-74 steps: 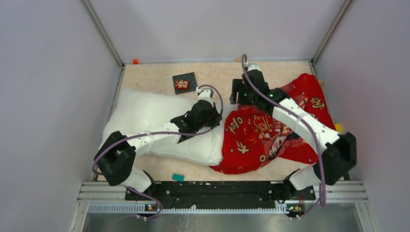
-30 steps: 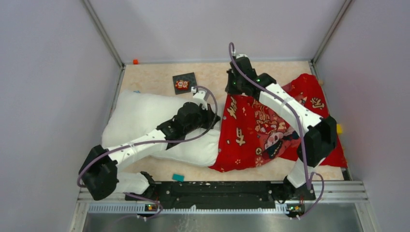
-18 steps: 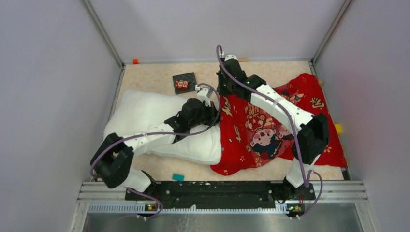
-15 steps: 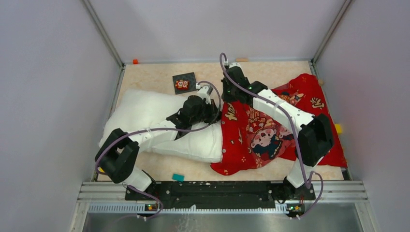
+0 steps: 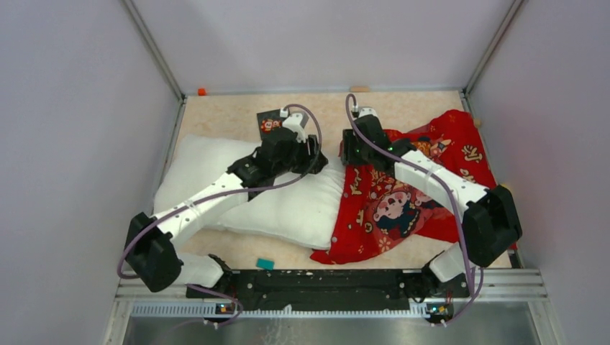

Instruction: Put the pillow into the pillowcase

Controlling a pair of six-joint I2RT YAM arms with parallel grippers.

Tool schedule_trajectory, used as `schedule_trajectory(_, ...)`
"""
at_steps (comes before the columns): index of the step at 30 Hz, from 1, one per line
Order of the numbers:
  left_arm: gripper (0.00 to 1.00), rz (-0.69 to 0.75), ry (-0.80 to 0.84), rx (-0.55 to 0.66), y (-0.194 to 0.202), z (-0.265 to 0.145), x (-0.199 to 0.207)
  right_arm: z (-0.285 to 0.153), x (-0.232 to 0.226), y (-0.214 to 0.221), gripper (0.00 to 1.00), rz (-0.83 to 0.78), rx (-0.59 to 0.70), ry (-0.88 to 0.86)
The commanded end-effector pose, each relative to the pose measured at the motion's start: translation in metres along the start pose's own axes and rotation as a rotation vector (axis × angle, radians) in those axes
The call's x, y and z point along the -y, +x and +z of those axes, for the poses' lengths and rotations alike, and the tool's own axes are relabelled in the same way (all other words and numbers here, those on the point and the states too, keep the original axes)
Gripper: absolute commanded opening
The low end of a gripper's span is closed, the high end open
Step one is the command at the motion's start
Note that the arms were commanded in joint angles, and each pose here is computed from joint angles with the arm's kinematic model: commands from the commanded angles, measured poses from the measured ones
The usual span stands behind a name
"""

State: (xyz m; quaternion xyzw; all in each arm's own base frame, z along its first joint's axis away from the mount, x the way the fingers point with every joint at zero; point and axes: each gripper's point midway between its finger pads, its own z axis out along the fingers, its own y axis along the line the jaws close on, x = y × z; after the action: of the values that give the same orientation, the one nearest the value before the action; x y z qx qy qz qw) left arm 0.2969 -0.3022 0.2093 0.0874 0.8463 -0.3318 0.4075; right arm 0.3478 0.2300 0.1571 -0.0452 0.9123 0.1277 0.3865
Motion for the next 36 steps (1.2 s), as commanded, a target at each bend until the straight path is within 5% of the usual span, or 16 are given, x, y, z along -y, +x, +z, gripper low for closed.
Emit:
schedule_trajectory(1, 0.65, 0.142, -0.237, 0.085, -0.052, -0.024, -0.031, -0.013, -0.005, -0.029, 0.47, -0.025, 0.092, -0.02)
schedule_trajectory(6, 0.92, 0.205, -0.321, -0.061, -0.05, 0.006, -0.063, -0.006, -0.007, -0.043, 0.54, -0.094, 0.079, 0.003)
schedule_trajectory(10, 0.93, 0.19, -0.329, -0.235, -0.008, 0.024, -0.081, 0.001, -0.001, -0.054, 0.6, -0.153, 0.044, 0.063)
schedule_trajectory(15, 0.67, 0.099, -0.216, -0.281, 0.049, 0.03, -0.083, 0.014, 0.004, -0.037, 0.62, -0.217, -0.037, 0.081)
schedule_trajectory(23, 0.09, -0.02, -0.146, -0.239, 0.091, 0.03, -0.089, 0.028, 0.012, 0.03, 0.62, -0.275, -0.21, 0.047)
schedule_trajectory(26, 0.0, -0.023, -0.132, -0.189, 0.086, 0.028, -0.087, 0.037, 0.009, 0.035, 0.5, -0.274, -0.243, 0.037)
schedule_trajectory(30, 0.0, -0.001, -0.072, -0.112, 0.069, 0.02, -0.074, 0.04, -0.015, -0.005, 0.0, -0.249, -0.194, 0.005)
schedule_trajectory(36, 0.0, 0.098, 0.118, 0.052, 0.032, -0.005, -0.028, 0.02, -0.075, -0.095, 0.0, -0.139, -0.015, -0.148)
